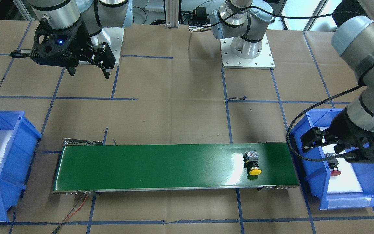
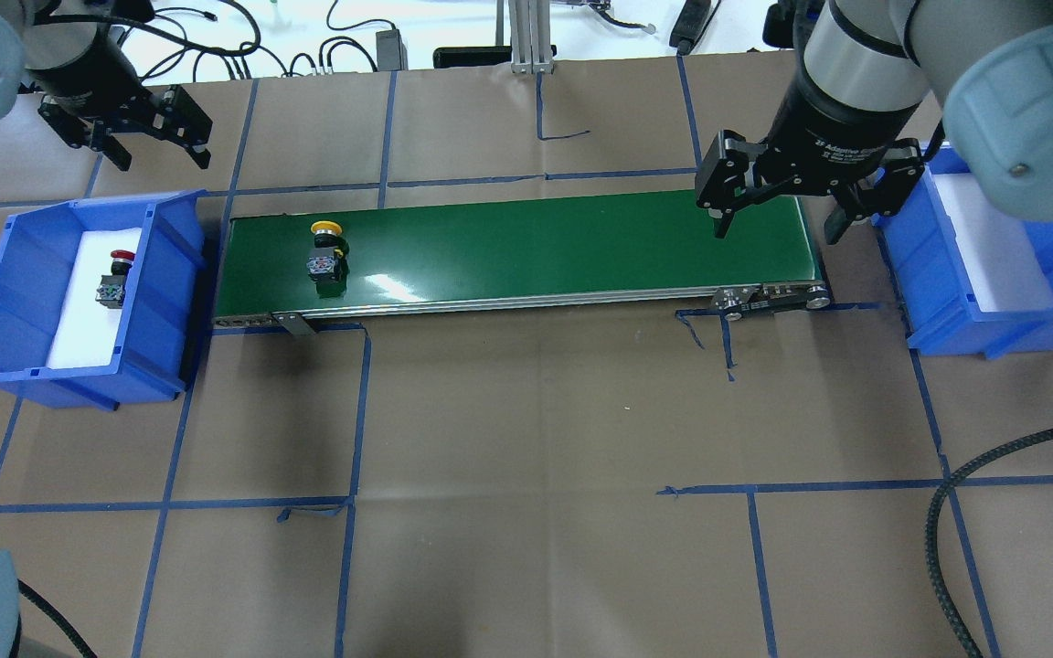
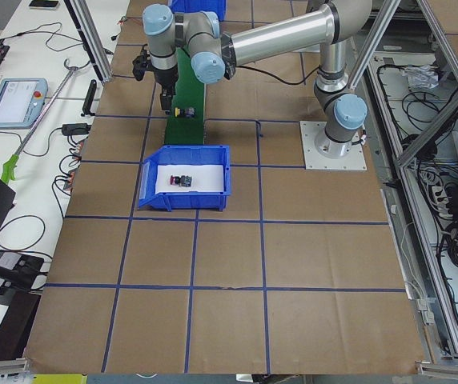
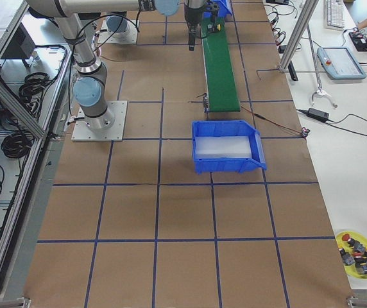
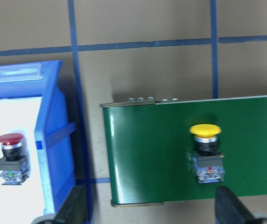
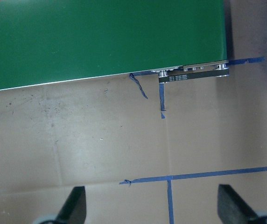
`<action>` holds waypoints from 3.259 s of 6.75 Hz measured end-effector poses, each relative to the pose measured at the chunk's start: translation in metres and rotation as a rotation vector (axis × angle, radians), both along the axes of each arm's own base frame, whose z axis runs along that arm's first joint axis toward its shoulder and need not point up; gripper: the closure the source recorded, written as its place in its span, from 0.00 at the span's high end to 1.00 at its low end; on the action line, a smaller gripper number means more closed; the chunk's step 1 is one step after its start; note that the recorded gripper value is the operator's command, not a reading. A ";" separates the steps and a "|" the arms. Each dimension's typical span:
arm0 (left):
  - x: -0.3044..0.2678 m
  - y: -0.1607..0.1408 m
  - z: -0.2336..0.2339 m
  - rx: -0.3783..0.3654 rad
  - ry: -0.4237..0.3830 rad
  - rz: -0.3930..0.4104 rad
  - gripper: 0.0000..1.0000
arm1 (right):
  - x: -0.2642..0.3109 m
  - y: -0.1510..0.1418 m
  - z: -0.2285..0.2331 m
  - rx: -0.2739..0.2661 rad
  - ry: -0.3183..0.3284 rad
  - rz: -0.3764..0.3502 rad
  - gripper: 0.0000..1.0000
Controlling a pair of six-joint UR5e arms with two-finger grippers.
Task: Transport two buttons from left to right
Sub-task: 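Move the left gripper back over the bin toward the red button, then grasp the red-capped button with the left gripper and lift it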
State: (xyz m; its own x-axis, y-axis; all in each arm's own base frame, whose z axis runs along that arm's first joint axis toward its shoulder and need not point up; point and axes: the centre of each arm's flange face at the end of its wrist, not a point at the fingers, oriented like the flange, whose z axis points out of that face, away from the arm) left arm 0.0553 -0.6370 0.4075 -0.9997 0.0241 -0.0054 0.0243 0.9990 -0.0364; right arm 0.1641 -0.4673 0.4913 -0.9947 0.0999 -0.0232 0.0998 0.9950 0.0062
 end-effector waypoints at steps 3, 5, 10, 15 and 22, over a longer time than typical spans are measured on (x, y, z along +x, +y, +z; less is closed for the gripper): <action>0.105 0.013 -0.013 0.014 0.006 0.005 1.00 | 0.000 0.000 0.000 -0.001 0.000 0.000 1.00; 0.158 0.023 -0.026 0.018 0.012 0.043 1.00 | 0.000 0.000 0.000 -0.001 -0.001 0.000 1.00; 0.160 0.013 -0.068 0.013 0.010 0.040 1.00 | 0.000 0.000 0.000 -0.002 -0.001 0.001 1.00; 0.157 0.008 -0.136 -0.006 0.000 0.031 1.00 | 0.000 0.000 0.000 -0.002 -0.003 0.001 1.00; 0.157 0.024 -0.200 0.010 0.005 0.045 0.57 | 0.000 0.000 0.001 -0.005 -0.004 0.000 1.00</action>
State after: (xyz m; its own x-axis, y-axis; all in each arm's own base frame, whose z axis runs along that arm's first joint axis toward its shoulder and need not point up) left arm 0.2120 -0.6126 0.2077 -0.9998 -0.0203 -0.0008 -0.0203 0.9995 -0.0261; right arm 0.1645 -0.4678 0.4924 -0.9946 0.1002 -0.0281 0.1002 0.9950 0.0019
